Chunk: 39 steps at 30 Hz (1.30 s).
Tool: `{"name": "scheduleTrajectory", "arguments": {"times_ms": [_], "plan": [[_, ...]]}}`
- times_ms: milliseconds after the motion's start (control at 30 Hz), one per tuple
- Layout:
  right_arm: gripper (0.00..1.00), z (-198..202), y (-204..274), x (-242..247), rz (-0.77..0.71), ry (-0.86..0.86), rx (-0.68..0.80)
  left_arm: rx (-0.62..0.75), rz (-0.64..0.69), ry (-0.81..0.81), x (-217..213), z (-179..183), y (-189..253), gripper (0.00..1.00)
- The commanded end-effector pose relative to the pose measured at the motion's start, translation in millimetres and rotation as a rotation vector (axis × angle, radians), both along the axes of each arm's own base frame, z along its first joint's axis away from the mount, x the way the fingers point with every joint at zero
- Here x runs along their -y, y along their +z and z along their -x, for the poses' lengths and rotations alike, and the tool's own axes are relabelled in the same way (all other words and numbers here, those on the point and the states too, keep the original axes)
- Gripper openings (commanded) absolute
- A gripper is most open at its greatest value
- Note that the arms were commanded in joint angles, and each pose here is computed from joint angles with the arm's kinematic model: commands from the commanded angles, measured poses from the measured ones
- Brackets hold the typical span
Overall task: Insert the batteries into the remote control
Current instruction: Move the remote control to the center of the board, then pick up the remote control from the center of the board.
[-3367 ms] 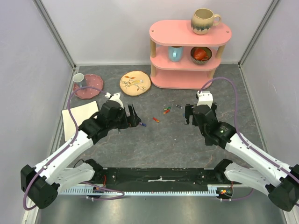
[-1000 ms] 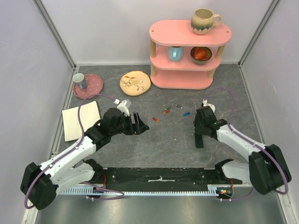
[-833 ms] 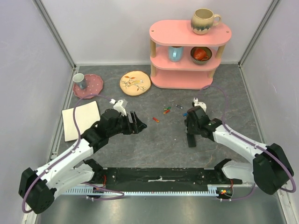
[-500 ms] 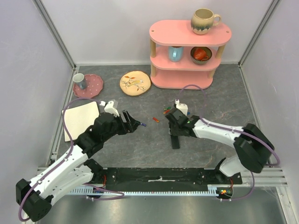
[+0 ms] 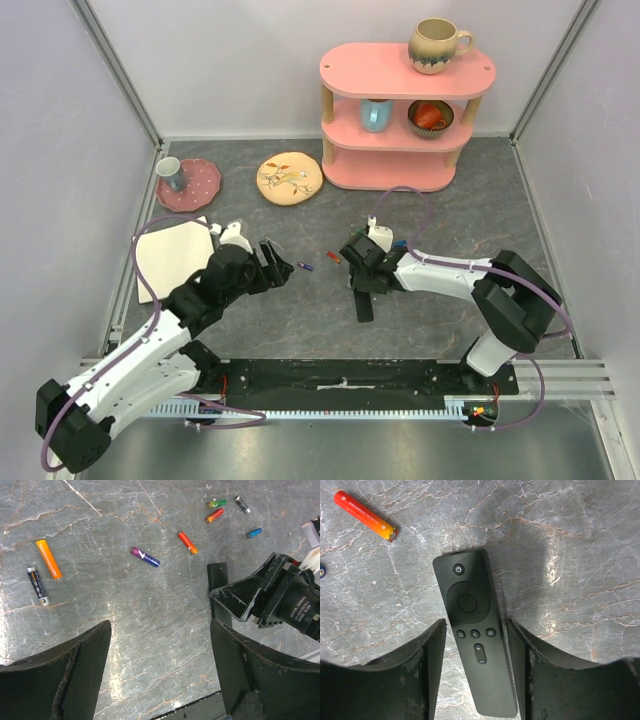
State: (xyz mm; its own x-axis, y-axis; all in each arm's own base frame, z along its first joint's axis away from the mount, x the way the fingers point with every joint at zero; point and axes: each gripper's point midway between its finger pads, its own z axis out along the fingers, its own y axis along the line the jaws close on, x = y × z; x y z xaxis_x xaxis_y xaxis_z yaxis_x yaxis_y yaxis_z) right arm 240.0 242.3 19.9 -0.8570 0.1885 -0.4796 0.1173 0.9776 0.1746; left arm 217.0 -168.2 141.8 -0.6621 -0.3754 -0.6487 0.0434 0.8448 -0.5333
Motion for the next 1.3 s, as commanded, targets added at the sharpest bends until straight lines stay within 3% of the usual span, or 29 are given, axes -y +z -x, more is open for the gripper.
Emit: {"name": "scheduleTrajectory", "arguments": {"times_ms": [0, 267, 467, 567, 600, 700, 867, 1267], "plan": [[0.62, -8, 12, -11, -0.046, -0.021, 0.032, -0.018, -0.001, 0.027, 1, -4, 0, 0.87], [0.73, -8, 53, 2, -0.058, 0.008, 0.122, -0.018, -0.035, 0.041, 3, -12, 0, 0.93], [0.77, -2, 117, 61, 0.017, 0.039, 0.362, 0.001, -0.041, -0.03, 54, -15, 3, 0.89], [0.8, 8, 130, 87, 0.052, 0.046, 0.419, -0.011, -0.132, -0.075, 94, -12, -7, 0.87], [0.81, 10, 132, 92, 0.059, 0.052, 0.429, -0.006, -0.131, -0.094, 113, -11, 1, 0.86], [0.83, 18, 134, 106, 0.083, 0.056, 0.442, -0.11, -0.234, -0.061, 133, -17, -29, 0.86], [0.85, 25, 131, 114, 0.083, 0.064, 0.445, -0.225, -0.338, -0.01, 145, -22, -51, 0.87], [0.87, 34, 132, 124, 0.04, 0.048, 0.475, -0.257, -0.299, -0.143, 201, -27, -76, 0.83]]}}
